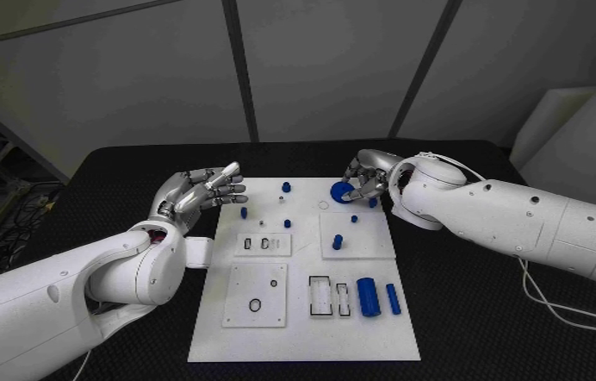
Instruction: Assemble the parts on the task board
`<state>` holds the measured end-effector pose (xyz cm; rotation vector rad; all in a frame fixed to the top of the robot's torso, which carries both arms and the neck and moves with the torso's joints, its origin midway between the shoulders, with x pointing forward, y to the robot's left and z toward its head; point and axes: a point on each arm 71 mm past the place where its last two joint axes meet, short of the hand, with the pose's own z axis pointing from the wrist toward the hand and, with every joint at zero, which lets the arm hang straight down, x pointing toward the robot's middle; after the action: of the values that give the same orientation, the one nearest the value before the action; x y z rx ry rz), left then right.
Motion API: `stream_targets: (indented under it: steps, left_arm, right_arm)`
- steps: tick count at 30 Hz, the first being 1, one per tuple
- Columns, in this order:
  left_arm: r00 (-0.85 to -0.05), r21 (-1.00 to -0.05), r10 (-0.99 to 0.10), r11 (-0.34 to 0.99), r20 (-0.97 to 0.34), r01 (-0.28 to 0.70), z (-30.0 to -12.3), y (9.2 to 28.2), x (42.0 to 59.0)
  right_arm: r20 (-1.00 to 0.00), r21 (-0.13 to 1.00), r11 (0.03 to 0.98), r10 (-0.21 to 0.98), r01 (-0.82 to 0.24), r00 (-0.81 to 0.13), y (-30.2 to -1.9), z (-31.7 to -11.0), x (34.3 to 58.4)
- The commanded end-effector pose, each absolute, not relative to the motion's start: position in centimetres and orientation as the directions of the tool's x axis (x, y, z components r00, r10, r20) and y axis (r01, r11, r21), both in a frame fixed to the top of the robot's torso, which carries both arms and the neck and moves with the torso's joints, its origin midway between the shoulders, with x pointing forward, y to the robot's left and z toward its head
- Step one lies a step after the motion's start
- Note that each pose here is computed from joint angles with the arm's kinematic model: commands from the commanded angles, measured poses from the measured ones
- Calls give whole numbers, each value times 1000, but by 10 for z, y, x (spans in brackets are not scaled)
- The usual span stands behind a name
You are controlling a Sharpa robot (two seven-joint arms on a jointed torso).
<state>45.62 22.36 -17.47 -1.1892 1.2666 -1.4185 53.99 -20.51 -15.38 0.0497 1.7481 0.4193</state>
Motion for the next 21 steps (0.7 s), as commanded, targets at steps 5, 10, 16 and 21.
stream_targets:
  steps: [5,10,16,21]
  left_arm:
    - [-181,-994,-978,-106,101,21,-173,222,456]
    - [-181,-994,-978,-106,101,21,-173,222,456]
    - [-181,-994,-978,-106,101,20,-173,222,457]
    - [-181,-994,-978,-106,100,20,-173,223,457]
  right_arm:
    - [-944,275,942,226,-193,-241,-204,-155,542]
    - [-949,256,947,207,-197,-238,-203,-156,543]
    - [-964,212,953,167,-218,-209,-199,-155,543]
    - [-977,182,951,146,-250,-157,-194,-151,541]
